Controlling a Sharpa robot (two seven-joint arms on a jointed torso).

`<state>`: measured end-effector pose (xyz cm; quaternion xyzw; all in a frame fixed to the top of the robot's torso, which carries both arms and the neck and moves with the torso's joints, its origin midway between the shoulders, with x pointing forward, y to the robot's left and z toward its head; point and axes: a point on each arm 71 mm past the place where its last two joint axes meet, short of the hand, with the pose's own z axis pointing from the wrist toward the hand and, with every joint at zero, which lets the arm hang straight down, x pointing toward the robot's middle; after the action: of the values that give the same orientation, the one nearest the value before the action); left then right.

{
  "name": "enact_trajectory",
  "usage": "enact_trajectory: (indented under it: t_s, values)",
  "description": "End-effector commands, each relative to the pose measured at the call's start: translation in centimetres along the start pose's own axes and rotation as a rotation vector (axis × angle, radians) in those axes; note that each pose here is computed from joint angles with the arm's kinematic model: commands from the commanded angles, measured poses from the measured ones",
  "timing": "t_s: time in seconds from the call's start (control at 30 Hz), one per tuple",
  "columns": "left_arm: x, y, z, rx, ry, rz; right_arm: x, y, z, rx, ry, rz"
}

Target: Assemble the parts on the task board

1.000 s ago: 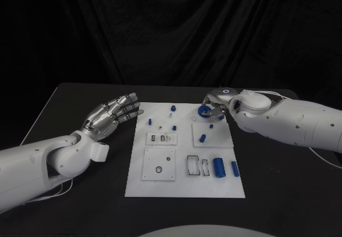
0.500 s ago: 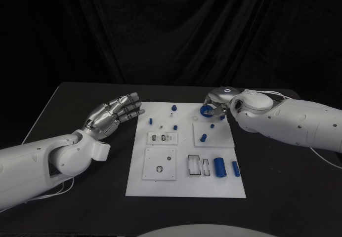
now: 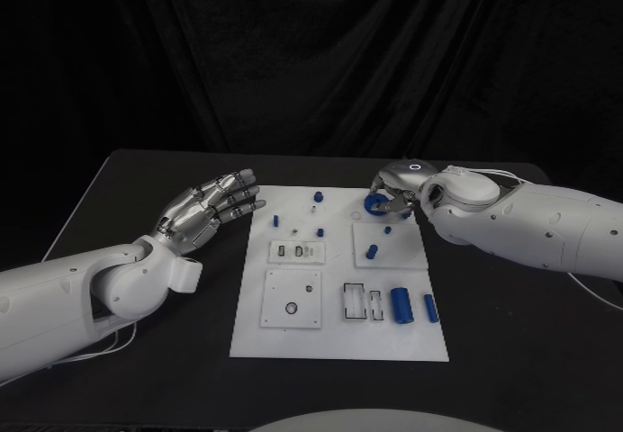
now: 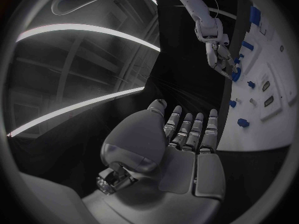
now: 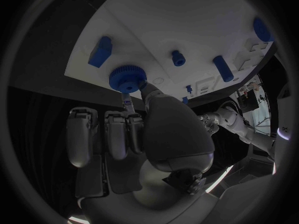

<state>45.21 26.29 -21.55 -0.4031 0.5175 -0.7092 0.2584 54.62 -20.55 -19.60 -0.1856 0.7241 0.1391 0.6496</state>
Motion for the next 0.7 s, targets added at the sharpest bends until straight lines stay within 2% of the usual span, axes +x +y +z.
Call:
enact_trajectory:
  t_s: [0.03,0.37,0.7]
  values:
    - [0.21,0.04,0.07,0.005,0.014,-0.011,0.31,0.40,-0.11,-0.023,-0.012,0.000]
    - [0.25,0.10,0.13,0.001,0.016,-0.012,0.15,0.84,-0.06,-0.040,-0.026,0.004]
    - [0.18,0.08,0.06,0.000,0.014,-0.011,0.20,0.29,-0.34,-0.024,-0.021,0.003]
